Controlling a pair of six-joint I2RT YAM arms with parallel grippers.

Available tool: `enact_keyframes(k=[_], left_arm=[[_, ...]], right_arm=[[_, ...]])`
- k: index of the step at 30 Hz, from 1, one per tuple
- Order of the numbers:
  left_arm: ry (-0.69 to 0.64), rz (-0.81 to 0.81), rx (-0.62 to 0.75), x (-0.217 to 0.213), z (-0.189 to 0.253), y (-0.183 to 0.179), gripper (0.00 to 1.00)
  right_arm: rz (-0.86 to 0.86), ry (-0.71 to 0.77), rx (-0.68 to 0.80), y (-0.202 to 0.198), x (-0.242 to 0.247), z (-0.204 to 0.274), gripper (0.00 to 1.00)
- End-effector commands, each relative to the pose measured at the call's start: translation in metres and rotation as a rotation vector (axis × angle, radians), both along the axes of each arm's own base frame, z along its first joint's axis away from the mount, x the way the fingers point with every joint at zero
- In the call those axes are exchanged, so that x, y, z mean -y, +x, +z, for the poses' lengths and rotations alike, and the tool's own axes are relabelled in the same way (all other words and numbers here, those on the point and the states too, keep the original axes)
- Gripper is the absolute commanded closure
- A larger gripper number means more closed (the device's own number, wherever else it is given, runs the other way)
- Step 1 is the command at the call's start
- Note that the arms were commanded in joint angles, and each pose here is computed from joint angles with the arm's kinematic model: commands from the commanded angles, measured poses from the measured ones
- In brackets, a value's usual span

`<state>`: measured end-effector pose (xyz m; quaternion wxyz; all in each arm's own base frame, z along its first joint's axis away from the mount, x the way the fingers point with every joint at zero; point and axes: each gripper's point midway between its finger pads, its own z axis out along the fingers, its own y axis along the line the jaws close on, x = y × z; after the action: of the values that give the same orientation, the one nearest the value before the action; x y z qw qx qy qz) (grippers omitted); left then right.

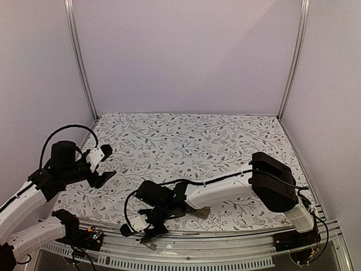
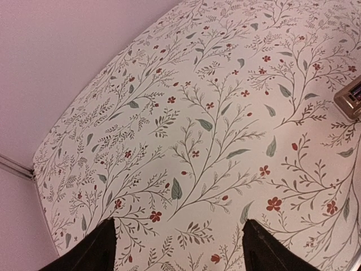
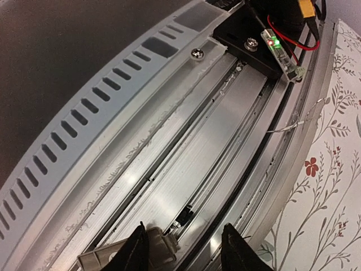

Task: Load the batteries into the remote control
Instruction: Pick up the battery cover from the corner of the board, then pass from the right arm to the left

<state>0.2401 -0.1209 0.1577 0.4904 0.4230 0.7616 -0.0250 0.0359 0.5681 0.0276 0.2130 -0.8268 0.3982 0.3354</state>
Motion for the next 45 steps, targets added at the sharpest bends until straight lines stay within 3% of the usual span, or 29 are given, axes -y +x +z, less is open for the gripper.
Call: enact_keyframes(k=[1, 6, 20, 24, 35, 40, 42, 45], left_arm=[[-0.019, 0.014, 0.009, -0.002, -0.002, 0.002, 0.23], [-0.019, 0.011, 0.011, -0.001, -0.002, 0.002, 0.24], [-0.014, 0.013, 0.007, -0.002, -0.004, 0.001, 0.24], [-0.017, 0.010, 0.004, -0.002, -0.005, 0.000, 0.24], [-0.166, -0.161, 0.032, 0.029, 0.040, -0.018, 0.29], [-0.345, -0.360, 0.045, 0.058, 0.089, -0.047, 0.28], [-0.428, -0.469, 0.002, 0.071, 0.101, -0.063, 0.30], [-0.559, -0.512, -0.103, 0.087, 0.113, -0.068, 0.34]], right_arm=[[0.026, -0.048, 0.000, -0.006, 0.005, -0.017, 0.63], [0.034, -0.073, 0.017, -0.006, 0.009, -0.023, 0.66], [0.028, -0.116, 0.045, -0.003, 0.014, -0.031, 1.00], [-0.016, -0.110, 0.060, 0.003, 0.009, -0.023, 1.00], [-0.343, 0.124, 0.126, 0.063, -0.009, 0.098, 1.00], [-0.646, 0.241, 0.174, 0.122, 0.020, 0.159, 1.00], [-0.786, 0.302, 0.192, 0.149, 0.038, 0.188, 1.00], [-0.951, 0.415, 0.184, 0.179, 0.065, 0.235, 1.00]])
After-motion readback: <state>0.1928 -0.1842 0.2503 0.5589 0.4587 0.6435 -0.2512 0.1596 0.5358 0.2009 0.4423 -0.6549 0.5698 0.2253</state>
